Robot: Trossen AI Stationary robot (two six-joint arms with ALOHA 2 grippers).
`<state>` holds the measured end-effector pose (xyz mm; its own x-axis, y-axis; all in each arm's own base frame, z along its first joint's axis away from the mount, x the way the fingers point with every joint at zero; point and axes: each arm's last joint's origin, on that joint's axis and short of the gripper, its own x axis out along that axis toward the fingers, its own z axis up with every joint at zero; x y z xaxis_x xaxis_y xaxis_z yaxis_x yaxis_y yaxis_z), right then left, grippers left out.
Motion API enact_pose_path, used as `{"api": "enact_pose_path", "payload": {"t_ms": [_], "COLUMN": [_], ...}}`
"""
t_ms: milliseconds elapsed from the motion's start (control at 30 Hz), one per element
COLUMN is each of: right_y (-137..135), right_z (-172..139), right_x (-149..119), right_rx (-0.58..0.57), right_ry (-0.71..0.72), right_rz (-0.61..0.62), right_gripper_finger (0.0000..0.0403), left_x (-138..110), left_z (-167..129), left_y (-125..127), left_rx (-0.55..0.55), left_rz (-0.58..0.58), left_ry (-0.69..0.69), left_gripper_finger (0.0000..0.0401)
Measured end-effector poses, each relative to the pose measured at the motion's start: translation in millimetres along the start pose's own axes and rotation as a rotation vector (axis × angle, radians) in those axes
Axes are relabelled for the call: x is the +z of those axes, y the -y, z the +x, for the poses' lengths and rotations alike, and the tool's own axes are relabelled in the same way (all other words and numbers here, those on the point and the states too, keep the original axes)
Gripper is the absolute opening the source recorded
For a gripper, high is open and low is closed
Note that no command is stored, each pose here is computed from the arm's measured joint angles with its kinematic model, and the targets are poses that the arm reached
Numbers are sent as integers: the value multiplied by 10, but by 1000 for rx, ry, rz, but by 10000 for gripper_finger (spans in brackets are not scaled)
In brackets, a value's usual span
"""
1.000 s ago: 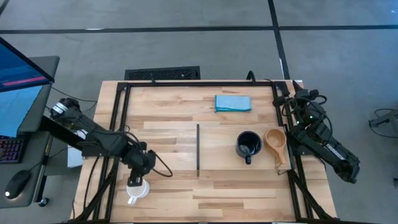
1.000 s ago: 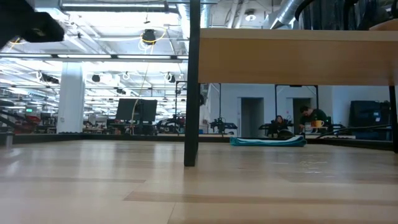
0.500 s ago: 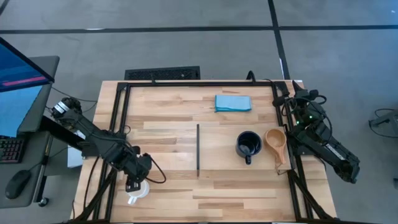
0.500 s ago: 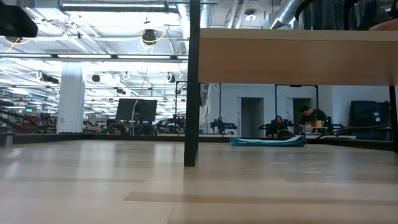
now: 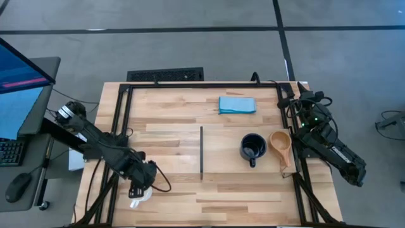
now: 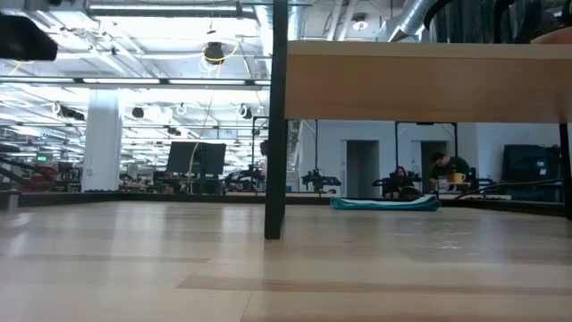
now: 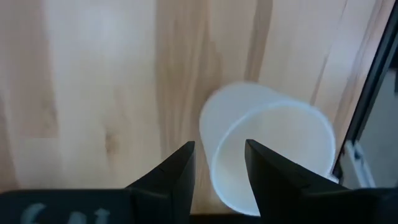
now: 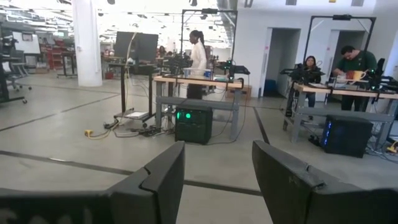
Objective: Stack small to large cups/mugs on shelf
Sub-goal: Put the white mug on the shelf
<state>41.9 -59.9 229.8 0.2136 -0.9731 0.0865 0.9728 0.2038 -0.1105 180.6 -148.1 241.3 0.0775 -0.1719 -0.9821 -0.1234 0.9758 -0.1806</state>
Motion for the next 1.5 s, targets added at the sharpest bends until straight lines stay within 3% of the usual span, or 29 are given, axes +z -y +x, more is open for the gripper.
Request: {"api": "enact_pose_path", "payload": {"t_ms": [267,467,800,1067,1167,1500], "right_y": [0,0,-1,-1,-1,-1], "right_z": [0,0,0,0,0,0], "right_x": [-1,0,-1,-1,-1,-1], "right_rx": [0,0,0,0,0,0], "right_ry": [0,0,0,0,0,0], "right_rz": [1,1,0,0,1,17], "right_gripper_finger": [210,210,210,210,210,210], "left_x": [14,35,50,121,208,576], "left_z": [219,254,254,241,231,166], "left_y": [32,34,24,-53,-121,-514], "left_rx": [28,52,81,127,136,243], "left_rz": [29,40,38,37,93,117], "left_ry": [-183,-169,-136,-89,-59,86], "left_gripper_finger": [130,117,8,3,2,1]}}
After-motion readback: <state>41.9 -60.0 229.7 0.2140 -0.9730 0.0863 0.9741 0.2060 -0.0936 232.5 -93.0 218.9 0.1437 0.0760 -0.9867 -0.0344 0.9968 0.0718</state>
